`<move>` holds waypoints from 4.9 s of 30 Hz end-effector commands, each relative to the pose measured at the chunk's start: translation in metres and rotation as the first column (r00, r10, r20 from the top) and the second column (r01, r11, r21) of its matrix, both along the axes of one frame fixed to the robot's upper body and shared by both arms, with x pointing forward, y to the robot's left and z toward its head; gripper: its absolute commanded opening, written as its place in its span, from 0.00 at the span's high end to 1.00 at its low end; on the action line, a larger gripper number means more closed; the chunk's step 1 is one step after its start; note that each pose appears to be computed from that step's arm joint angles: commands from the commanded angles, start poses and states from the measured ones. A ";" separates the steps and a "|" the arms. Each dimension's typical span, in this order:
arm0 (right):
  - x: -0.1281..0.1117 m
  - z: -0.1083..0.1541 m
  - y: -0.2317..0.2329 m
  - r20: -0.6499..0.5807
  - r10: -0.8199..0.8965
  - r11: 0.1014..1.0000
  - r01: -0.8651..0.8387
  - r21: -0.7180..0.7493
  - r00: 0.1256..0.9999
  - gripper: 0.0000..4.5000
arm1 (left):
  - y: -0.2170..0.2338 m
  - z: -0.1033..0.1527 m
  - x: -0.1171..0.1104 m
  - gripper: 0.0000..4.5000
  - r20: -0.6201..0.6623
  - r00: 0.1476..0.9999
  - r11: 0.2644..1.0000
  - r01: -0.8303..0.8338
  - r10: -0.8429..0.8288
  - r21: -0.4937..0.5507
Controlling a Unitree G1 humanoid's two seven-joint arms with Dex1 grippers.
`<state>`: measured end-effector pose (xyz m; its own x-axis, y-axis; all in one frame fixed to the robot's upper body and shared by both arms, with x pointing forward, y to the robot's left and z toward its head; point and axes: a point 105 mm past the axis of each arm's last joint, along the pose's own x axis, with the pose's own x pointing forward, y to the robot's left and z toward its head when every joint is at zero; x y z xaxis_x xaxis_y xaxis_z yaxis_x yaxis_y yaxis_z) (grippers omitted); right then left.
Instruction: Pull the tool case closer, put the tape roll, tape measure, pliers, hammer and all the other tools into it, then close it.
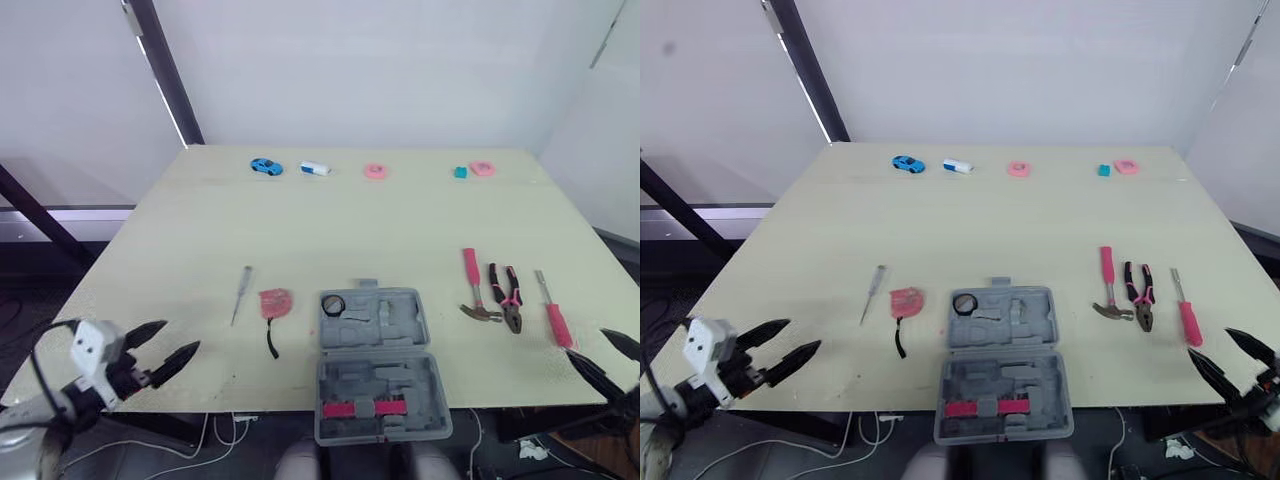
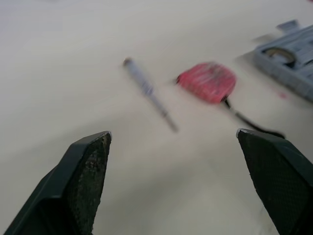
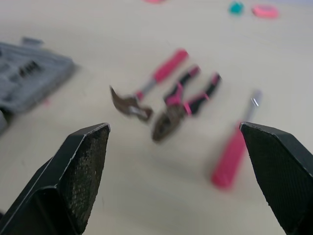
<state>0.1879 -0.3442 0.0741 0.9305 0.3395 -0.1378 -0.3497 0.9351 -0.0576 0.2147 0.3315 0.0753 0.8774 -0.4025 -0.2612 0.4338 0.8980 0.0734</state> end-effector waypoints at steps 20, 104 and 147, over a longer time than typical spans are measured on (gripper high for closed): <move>0.003 0.016 0.019 0.076 0.068 0.998 -0.069 0.003 0.995 0.00 | -0.016 0.010 0.013 0.01 0.058 0.997 0.999 0.043 -0.044 0.012; 0.044 0.087 0.195 0.169 0.864 0.497 -0.859 -0.123 0.475 0.00 | -0.142 -0.073 -0.077 0.86 -0.203 0.979 1.000 0.001 -0.007 -0.027; 0.042 0.087 0.205 0.145 0.882 0.470 -0.863 -0.187 0.449 0.00 | -0.123 -0.045 0.000 0.01 -0.106 0.929 0.915 0.367 -0.354 0.167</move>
<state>0.2309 -0.1405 0.1540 0.1657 0.9832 -0.0770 -0.9593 0.1426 -0.2438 0.2142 0.2122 0.0252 0.6572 -0.6219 -0.4258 0.7308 0.6641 0.1579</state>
